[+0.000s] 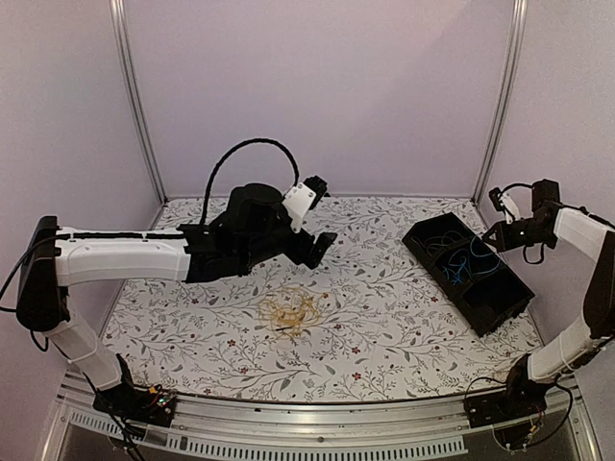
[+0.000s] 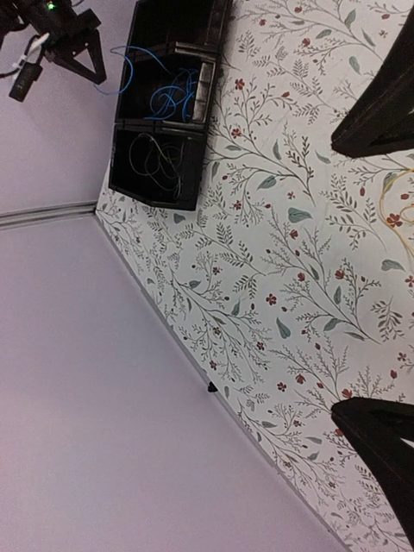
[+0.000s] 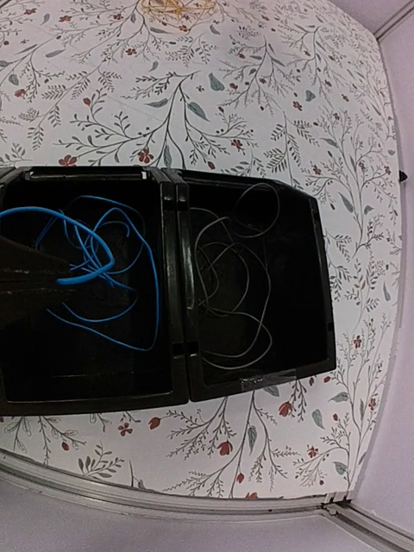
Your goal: Untangle the cables
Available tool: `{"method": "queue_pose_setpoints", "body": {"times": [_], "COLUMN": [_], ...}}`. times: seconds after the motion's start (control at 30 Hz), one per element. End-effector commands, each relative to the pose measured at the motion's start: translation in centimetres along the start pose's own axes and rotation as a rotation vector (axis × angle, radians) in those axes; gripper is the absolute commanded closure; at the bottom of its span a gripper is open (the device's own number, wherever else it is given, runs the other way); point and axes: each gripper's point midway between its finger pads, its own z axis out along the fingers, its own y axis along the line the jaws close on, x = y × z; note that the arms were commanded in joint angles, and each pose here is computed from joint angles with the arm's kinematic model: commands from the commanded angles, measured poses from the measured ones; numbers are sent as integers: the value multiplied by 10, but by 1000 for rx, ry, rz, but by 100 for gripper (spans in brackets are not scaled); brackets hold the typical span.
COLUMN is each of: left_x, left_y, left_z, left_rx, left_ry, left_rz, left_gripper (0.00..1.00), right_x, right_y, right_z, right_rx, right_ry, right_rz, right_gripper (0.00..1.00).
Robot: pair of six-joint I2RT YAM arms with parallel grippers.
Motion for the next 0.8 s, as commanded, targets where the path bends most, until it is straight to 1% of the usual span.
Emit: {"method": "queue_pose_setpoints", "body": {"times": [0.0,0.2,0.33,0.47,0.53,0.6,0.77], "left_x": [-8,-6,-6,-4,-3,-2,-2], "left_y": [-6,-6,-7,-8,-8,-9,-10], "left_z": [0,1,2,3,3,4,3], "left_rx": [5,6,6,8,7,7,9], "left_ry": [-13,-6,-4,0,2,4,5], "left_rz": [-4,-2,1,3,4,7,8], "left_gripper": [0,0,0,0,0,0,0], "right_x": [12,30,34,36,31,21,-16], "right_y": [-11,-24,-25,-20,-18,-18,-14], "right_z": [25,47,51,52,47,37,-1], "right_rx": [66,138,146,118,116,130,183], "right_ry": [57,145,163,167,163,143,76], "right_rz": [-14,-5,-1,6,3,-7,-51], "right_gripper": [100,100,91,87,82,74,68]}}
